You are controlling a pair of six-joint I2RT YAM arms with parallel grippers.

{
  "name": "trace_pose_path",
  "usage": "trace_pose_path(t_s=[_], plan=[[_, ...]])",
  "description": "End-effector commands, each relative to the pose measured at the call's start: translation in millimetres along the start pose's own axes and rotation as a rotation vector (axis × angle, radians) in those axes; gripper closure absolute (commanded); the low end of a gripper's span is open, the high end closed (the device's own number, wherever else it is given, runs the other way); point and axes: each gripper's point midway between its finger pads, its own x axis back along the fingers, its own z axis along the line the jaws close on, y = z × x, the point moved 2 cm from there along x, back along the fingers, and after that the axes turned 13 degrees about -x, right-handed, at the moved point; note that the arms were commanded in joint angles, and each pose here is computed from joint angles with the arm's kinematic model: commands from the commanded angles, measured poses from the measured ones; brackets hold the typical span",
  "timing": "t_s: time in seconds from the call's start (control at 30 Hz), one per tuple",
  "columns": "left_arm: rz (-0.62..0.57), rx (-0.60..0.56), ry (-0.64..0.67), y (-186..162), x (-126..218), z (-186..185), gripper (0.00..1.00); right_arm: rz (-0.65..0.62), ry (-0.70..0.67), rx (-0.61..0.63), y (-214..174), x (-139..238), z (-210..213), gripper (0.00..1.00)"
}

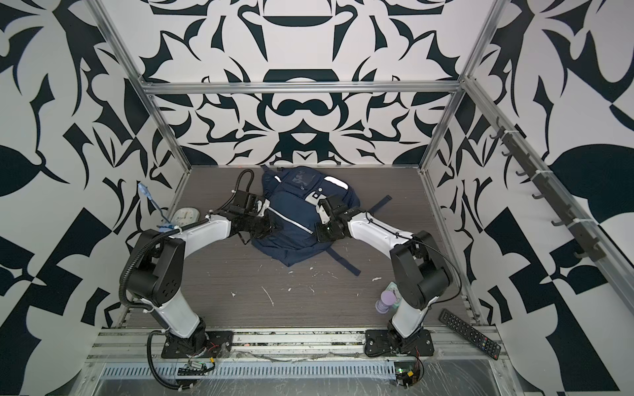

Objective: Pack the student bag

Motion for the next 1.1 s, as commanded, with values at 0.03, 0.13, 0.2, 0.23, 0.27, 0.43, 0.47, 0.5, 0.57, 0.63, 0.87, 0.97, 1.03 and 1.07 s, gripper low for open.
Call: trace_pose_path(t_s=[0.03, 0.13, 0.2, 0.23, 0.27, 0.43, 0.47, 0.5, 0.57, 0.63, 0.87, 0.97, 1.03, 1.07], plan=[[0.02, 0.011, 0.052, -15.6, 9.3, 12.7, 0.91, -0.077, -0.107, -0.052, 34.8, -3.2, -25.8, 1.0], [0.02, 0.015, 0.051, -20.3, 9.0, 12.1, 0.91, -0.076, -0.122, -0.057, 42.2, -10.0, -29.5, 1.0], [0.028, 0.018, 0.052, -25.0, 5.7, 11.3, 0.91, -0.077, -0.125, -0.052, 48.3, -12.4, -28.7, 1.0], [0.034, 0.012, 0.05, -27.7, 2.6, 9.0, 0.9, -0.078, -0.129, -0.047, 51.6, -13.4, -27.9, 1.0], [0.043, 0.007, 0.05, -30.6, -0.7, 6.9, 0.89, -0.082, -0.133, -0.043, 55.8, -14.0, -27.9, 1.0], [0.069, -0.007, 0.042, -38.1, -19.8, -1.9, 0.85, -0.094, -0.161, -0.07, 80.4, -17.5, -38.7, 1.0], [0.07, -0.009, 0.044, -35.9, -23.6, -2.4, 0.85, -0.09, -0.163, -0.089, 85.2, -17.1, -42.0, 1.0], [0.071, -0.01, 0.046, -33.3, -27.0, -2.4, 0.84, -0.087, -0.158, -0.105, 89.5, -16.3, -45.0, 1.0], [0.065, -0.012, 0.043, -24.7, -32.5, -4.1, 0.82, -0.106, -0.138, -0.124, 97.9, -13.7, -46.7, 1.0], [0.059, -0.016, 0.036, -15.8, -37.1, -6.7, 0.81, -0.115, -0.123, -0.141, 105.2, -12.7, -49.0, 0.98], [0.042, -0.061, 0.079, 11.9, -43.9, -10.1, 0.75, -0.1, -0.113, -0.141, 106.6, -4.6, -49.4, 0.66], [0.036, -0.074, 0.081, 18.1, -44.9, -12.2, 0.7, -0.105, -0.135, -0.132, 100.0, 3.8, -52.5, 0.58], [0.035, -0.081, 0.092, 20.4, -44.8, -11.1, 0.66, -0.117, -0.136, -0.127, 96.2, 13.0, -52.4, 0.56], [0.035, -0.086, 0.097, 20.8, -44.6, -11.1, 0.63, -0.126, -0.133, -0.126, 93.0, 17.8, -52.0, 0.54]])
